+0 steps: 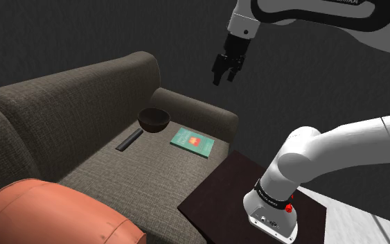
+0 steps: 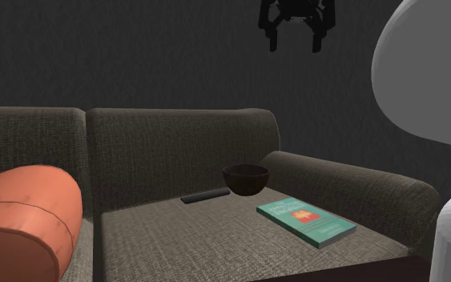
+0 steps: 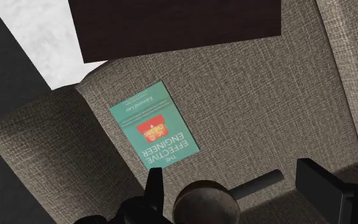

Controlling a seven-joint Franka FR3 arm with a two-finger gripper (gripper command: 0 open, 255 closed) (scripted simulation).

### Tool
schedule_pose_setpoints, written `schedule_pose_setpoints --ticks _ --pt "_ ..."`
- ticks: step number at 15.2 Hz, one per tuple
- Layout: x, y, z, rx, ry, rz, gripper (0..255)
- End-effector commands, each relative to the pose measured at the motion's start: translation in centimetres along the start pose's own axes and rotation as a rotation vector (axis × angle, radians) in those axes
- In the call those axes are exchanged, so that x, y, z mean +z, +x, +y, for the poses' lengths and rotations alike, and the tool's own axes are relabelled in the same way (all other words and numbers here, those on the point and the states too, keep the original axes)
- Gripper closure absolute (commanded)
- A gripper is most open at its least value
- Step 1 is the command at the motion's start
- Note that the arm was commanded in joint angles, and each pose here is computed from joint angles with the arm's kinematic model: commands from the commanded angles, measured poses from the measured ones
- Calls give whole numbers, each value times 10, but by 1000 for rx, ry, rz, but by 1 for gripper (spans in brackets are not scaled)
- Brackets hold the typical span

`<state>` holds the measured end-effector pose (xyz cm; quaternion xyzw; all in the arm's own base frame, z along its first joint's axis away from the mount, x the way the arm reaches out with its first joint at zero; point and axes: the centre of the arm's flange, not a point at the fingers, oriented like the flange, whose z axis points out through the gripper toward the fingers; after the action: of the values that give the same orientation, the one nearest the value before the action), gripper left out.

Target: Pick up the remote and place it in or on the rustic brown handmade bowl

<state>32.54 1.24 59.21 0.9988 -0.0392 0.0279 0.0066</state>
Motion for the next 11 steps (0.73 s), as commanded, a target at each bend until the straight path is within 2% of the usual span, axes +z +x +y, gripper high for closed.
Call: schedule_pose_setpoints --ticks 1,11 --pt "0 0 0 0 0 0 0" --pt "94 68 -64 274 35 -56 0"
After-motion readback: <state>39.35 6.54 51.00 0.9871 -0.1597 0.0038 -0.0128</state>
